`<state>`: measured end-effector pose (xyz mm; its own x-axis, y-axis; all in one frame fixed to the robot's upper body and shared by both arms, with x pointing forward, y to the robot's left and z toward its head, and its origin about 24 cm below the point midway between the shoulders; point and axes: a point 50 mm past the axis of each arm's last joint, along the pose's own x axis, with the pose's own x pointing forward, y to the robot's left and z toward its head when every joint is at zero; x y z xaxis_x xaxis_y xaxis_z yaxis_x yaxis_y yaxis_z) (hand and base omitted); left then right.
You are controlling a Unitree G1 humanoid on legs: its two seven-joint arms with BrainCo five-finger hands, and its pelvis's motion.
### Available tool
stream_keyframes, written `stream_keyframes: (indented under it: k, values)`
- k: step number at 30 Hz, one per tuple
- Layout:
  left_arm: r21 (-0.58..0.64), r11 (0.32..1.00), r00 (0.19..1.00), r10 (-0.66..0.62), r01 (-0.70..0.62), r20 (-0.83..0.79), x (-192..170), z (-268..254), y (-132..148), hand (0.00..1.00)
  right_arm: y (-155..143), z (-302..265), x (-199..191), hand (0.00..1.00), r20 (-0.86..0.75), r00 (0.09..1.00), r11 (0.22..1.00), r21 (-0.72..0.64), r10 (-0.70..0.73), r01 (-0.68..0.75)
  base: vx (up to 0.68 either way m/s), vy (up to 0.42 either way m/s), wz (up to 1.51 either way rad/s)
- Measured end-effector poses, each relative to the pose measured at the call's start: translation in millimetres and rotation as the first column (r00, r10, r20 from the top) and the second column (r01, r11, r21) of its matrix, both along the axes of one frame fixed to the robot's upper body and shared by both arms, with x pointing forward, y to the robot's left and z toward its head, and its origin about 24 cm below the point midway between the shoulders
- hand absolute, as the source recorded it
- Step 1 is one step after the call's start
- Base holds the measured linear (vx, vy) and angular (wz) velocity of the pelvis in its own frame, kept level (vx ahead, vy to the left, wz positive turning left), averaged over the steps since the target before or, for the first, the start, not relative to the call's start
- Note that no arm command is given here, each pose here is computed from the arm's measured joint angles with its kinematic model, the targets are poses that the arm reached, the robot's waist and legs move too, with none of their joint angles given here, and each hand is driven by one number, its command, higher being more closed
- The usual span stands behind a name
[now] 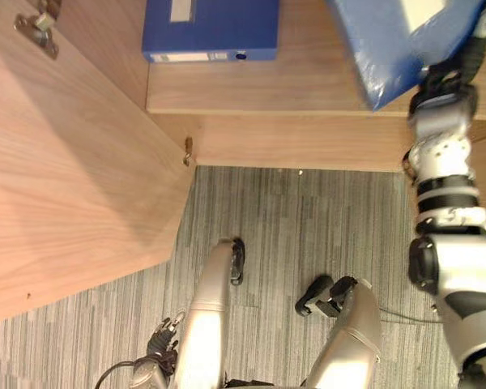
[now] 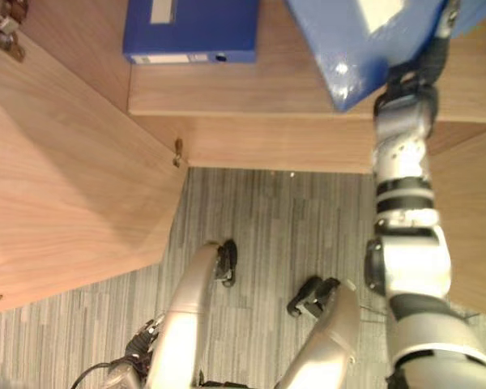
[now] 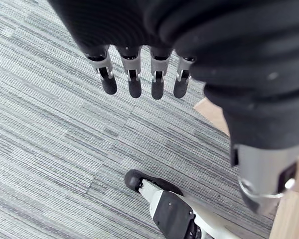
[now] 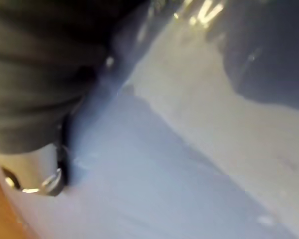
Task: Walk over to the cabinet, pick up the folder, carry it to the office cabinet, place the folder inside the office cabinet, then close the office cabinet door
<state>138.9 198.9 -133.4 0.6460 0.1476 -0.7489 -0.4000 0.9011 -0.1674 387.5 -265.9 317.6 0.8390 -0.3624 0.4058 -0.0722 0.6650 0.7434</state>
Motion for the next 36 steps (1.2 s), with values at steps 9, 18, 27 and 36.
stream_keyframes:
  k: [9, 18, 27, 36]
  values:
    - [0.026, 1.000, 0.999, -0.011, 0.010, 0.031, 9, 7, -6, 0.00, -7, 38, -3, 1.00, -0.056, 0.996, 0.991, 0.115, -0.063, 0.069, 0.02, -0.047, 0.25]
    - [0.014, 1.000, 0.997, 0.024, -0.025, 0.076, 19, 14, -12, 0.00, -18, 75, -22, 1.00, 0.048, 0.991, 0.975, 0.192, -0.124, 0.113, 0.05, -0.043, 0.20]
    - [0.016, 0.998, 0.996, 0.062, -0.063, 0.063, 17, 13, -12, 0.00, -41, 98, -51, 1.00, 0.223, 0.954, 0.910, 0.402, -0.203, 0.100, 0.08, -0.031, 0.07]
    - [0.011, 0.997, 0.995, 0.077, -0.078, 0.061, 17, 13, -10, 0.00, -43, 104, -56, 0.00, 0.234, 0.948, 0.891, 0.443, -0.217, 0.095, 0.07, -0.014, 0.03]
